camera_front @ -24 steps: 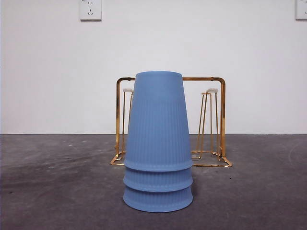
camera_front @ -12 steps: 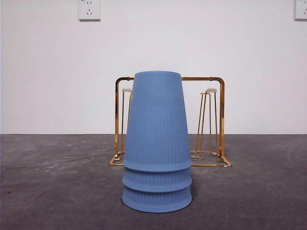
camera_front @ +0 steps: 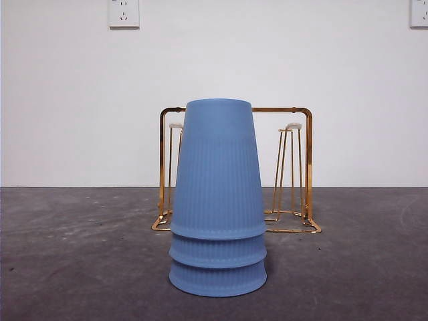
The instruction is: The left arm pick up the left cup on cup holder and place it on desk, then the right arm insert the right cup into the first cup, and then the left arm insert the mid cup into the first cup
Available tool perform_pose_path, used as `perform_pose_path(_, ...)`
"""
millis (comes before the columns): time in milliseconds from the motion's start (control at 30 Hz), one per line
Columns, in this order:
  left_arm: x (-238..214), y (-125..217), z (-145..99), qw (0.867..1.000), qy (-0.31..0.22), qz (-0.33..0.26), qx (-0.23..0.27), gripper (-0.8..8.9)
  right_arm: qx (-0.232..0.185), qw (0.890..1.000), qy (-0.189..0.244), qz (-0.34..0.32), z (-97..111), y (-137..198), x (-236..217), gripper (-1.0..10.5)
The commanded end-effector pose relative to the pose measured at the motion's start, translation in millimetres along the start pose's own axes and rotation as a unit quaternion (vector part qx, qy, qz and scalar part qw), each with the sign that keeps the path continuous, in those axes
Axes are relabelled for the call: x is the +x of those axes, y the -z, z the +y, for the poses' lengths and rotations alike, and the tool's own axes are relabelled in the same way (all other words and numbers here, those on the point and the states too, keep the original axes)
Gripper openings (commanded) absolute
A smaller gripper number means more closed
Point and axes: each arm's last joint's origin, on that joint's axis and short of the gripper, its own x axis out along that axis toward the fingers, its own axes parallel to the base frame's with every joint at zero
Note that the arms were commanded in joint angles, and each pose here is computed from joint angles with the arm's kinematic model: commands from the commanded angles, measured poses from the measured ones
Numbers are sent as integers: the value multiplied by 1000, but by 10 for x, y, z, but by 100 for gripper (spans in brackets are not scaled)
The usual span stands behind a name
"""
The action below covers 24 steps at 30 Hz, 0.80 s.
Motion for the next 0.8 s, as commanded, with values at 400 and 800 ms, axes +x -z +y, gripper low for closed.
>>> perform_pose_path(400, 15, 66, 14, 1000, -9, 8, 12, 17, -4, 1000, -7, -9, 13, -32, -27, 18)
perform_pose_path(800, 15, 66, 14, 1000, -9, 8, 12, 17, -4, 1000, -7, -11, 14, -31, -18, 18)
